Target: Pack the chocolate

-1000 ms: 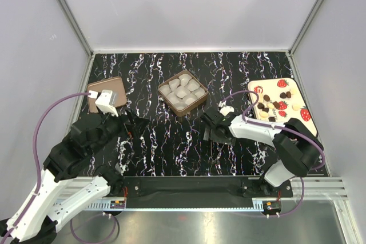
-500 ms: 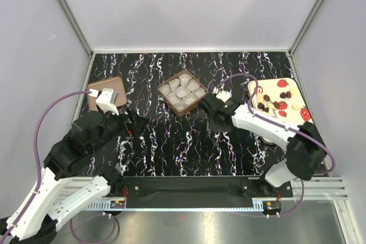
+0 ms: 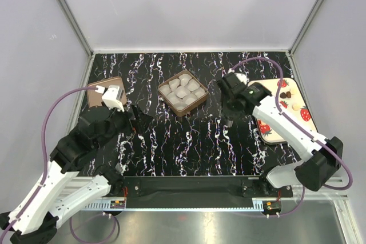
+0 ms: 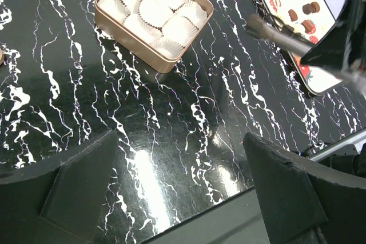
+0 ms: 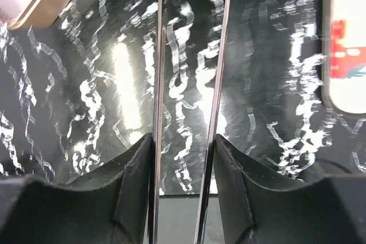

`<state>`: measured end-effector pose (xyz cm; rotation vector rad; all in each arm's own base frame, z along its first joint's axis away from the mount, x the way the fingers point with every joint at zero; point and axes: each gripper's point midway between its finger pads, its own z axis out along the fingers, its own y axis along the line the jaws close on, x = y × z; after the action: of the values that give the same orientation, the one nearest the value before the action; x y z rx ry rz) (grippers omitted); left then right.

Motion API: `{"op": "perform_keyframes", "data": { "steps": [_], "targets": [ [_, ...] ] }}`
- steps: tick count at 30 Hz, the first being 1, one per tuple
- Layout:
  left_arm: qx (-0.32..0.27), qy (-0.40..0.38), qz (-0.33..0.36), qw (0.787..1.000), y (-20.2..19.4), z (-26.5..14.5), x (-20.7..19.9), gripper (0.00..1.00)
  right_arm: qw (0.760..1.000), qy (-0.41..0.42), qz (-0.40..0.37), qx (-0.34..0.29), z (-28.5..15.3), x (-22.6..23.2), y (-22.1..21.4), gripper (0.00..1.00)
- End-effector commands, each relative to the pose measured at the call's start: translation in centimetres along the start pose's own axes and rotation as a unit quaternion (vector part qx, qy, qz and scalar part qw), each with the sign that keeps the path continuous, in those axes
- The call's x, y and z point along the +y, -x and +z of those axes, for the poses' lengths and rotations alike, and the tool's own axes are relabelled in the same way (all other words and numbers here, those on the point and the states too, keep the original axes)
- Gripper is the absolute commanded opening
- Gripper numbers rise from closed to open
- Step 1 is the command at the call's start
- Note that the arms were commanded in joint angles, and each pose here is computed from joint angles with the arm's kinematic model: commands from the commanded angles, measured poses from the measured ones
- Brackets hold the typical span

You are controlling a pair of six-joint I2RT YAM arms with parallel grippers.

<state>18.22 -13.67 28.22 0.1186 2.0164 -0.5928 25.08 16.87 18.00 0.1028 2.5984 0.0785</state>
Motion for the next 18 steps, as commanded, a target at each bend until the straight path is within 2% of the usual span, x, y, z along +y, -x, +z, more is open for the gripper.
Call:
{"op": "perform_keyframes", "data": {
  "steps": [1, 5, 10, 11, 18],
  "targets": [
    [-0.021, -0.016, 0.0, 1.0, 0.8, 0.7, -0.7, 0.99, 0.999, 0.009, 0.028, -0.035, -2.7, -2.8, 3.6, 0.5],
    [-0.01, -0.031, -0.007, 0.999, -0.3, 1.8, -1.1, 0.99, 0.995, -0.018, 0.072, -0.062, -3.6, -6.7, 6.2, 0.5],
    [0.024, -0.036, 0.0, 0.999, -2.6, 3.4, -0.9, 0.99, 0.989, -0.066, 0.121, -0.055, -1.5, -11.5, 7.7, 0.47],
    [0.03, -0.032, 0.003, 0.999, -3.0, 3.5, -0.7, 0.99, 0.989, -0.059, 0.125, -0.046, -0.9, -11.7, 7.9, 0.44],
    [0.03, -0.013, 0.02, 0.999, -3.8, 3.7, 0.4, 0.99, 0.985, -0.046, 0.163, -0.032, 2.5, -14.6, 9.6, 0.4]
  ]
}}
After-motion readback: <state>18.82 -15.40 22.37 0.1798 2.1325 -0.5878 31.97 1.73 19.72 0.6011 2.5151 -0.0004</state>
